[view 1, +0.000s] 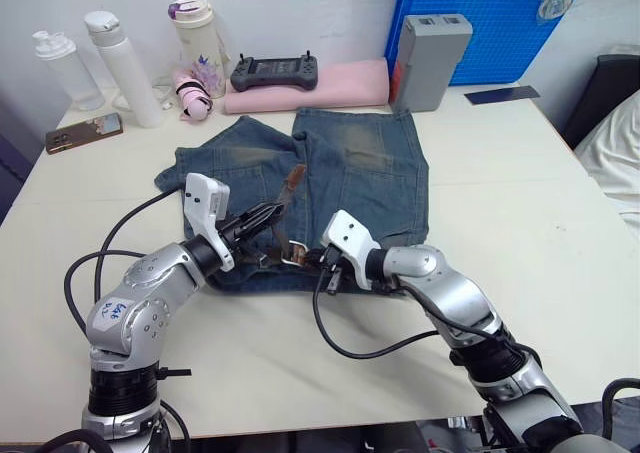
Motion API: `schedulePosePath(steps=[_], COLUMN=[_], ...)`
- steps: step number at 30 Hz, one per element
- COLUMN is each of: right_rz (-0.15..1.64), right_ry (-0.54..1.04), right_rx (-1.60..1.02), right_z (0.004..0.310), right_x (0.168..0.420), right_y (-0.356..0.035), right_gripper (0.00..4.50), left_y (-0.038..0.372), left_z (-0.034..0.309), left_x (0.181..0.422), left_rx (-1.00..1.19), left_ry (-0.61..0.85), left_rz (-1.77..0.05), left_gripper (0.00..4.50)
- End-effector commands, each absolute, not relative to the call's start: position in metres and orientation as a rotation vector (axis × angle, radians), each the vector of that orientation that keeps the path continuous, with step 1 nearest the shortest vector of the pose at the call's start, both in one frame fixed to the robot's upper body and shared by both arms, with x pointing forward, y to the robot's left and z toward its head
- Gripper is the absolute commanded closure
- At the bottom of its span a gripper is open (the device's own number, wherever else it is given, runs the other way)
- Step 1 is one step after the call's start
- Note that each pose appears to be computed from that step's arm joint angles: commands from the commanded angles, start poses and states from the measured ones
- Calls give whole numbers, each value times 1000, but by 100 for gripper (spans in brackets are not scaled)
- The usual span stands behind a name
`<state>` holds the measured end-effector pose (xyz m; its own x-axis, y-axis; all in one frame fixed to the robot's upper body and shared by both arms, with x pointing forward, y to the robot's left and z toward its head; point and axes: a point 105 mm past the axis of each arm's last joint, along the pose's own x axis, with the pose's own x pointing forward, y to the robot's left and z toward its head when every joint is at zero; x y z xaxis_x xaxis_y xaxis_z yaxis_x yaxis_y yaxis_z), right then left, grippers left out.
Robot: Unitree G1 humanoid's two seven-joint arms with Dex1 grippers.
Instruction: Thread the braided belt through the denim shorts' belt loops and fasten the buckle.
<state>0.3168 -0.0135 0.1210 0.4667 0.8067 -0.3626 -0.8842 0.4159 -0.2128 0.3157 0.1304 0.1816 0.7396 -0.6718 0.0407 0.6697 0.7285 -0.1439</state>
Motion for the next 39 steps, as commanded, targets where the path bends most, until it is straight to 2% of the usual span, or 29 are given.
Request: schedulePosePath(steps=[1,4,8,15,27,39], right_rz=[1038,1037,1036,1083,1106,1152], right_ry=[306,294,231,158,193,176], right_rx=[-422,-407,-337,-228,-284,-301], right_z=[99,104,126,157,140,140], right_x=[319,320,324,320,313,311], right_y=[-20,-20,-22,-23,-8,17], right_gripper=[438,438,438,438,438,438], left_y=[142,154,164,168,164,161], left_z=[193,173,154,153,154,155], left_x=[308,304,300,302,302,301], left_rx=[-106,-72,-39,-67,-81,-79], left_ry=[-52,2,29,-5,-17,-17], left_rz=[-715,-669,-615,-572,-578,-585], left_gripper=[450,450,450,450,450,450])
